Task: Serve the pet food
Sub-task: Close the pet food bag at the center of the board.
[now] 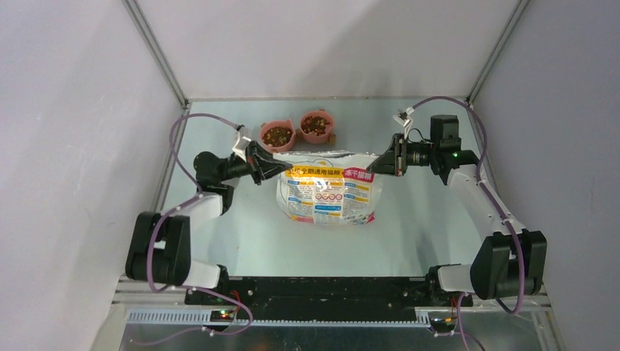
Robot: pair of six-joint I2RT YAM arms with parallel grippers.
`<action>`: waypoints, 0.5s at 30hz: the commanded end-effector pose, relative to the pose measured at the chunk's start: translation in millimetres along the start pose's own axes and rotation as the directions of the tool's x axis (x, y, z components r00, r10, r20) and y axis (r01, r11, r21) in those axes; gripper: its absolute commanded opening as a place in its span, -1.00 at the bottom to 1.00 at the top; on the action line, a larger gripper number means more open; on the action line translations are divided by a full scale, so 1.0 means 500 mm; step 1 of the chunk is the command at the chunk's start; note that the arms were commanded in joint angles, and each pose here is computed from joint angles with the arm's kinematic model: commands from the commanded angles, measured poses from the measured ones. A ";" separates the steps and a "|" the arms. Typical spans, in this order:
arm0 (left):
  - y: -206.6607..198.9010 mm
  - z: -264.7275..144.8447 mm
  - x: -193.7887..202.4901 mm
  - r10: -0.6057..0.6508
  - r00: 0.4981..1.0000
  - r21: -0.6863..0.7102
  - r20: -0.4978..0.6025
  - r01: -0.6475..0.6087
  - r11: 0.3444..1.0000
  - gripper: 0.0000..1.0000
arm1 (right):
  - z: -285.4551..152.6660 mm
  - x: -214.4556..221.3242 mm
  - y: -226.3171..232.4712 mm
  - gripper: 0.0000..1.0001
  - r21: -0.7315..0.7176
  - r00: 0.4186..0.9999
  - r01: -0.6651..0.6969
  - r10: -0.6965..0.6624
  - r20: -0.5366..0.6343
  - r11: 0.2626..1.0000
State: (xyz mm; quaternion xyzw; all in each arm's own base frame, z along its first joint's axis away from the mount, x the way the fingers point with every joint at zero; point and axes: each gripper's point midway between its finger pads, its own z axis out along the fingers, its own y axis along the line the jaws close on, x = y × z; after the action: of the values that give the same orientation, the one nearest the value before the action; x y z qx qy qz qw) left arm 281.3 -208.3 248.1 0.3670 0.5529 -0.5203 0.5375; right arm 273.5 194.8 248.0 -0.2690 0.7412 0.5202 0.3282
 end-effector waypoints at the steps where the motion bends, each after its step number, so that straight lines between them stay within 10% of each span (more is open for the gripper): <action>1: 0.001 -0.017 -0.074 0.015 0.995 0.027 0.101 -0.018 0.999 -1.00 | -0.021 -0.025 0.010 -1.00 -0.023 0.990 -0.128 0.129 0.056 0.992; 15: 0.021 -0.095 -0.062 -0.122 0.985 -0.105 0.121 0.135 0.985 -1.00 | -0.077 0.005 -0.059 -1.00 0.075 0.840 -0.529 0.509 0.187 0.845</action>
State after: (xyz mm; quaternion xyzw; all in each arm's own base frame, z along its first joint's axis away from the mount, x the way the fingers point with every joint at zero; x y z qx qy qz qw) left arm 273.6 -196.4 247.5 0.3063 0.5711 -0.5761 0.4981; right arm 267.0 188.9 240.0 -0.0972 0.7712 0.5868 0.2267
